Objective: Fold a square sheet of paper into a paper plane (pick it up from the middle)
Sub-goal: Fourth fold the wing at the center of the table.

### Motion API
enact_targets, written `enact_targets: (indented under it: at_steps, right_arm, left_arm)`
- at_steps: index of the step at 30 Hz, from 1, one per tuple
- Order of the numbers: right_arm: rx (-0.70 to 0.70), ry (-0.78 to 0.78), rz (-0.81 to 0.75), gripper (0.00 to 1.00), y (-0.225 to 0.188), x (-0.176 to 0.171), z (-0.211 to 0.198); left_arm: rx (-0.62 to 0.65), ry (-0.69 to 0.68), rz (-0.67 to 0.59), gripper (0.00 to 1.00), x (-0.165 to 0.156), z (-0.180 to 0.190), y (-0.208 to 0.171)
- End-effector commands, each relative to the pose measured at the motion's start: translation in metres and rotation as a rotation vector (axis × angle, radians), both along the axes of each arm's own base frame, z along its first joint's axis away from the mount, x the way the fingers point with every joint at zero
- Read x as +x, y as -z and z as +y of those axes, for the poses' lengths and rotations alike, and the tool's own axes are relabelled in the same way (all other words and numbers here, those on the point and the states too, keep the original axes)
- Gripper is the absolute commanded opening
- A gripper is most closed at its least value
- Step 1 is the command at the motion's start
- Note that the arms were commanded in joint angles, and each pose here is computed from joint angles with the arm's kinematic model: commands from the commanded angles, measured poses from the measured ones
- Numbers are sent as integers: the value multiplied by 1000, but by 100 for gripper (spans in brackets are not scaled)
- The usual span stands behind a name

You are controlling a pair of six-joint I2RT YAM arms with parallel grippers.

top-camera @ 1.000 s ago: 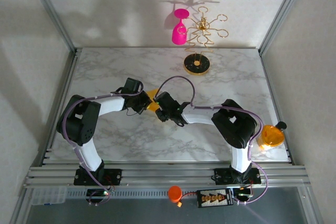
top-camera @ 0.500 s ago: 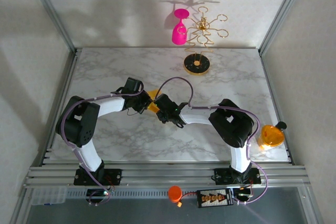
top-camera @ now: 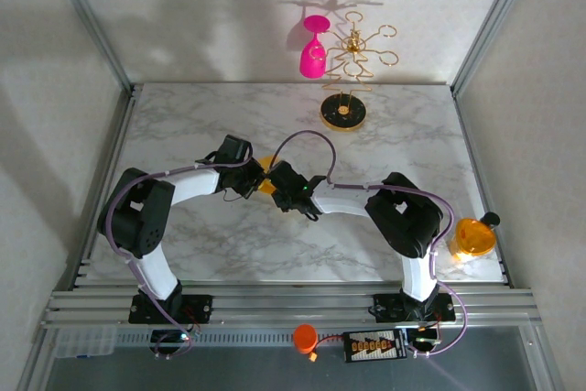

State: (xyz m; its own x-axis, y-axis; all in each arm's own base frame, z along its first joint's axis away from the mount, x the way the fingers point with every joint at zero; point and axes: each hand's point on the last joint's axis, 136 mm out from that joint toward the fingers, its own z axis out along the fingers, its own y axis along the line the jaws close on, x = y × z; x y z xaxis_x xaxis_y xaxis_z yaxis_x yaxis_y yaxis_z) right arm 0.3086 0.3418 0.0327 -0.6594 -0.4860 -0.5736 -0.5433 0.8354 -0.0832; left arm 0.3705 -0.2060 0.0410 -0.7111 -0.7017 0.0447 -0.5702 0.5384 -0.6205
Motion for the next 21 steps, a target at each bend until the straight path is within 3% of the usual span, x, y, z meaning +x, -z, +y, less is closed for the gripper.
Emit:
enact_targets:
  at_steps: [1, 14, 21]
  right_arm:
    - [-53, 28, -24, 33, -4, -1, -1]
    - [-99, 29, -16, 27, 8, -4, -3]
    - [-98, 25, -8, 17, 10, -6, -4]
  left_arm:
    - [-2, -23, -32, 2, 5, -2, -19]
    - [-5, -22, -35, 2, 5, -4, -20]
    - [-6, -23, -36, 3, 5, -4, -21]
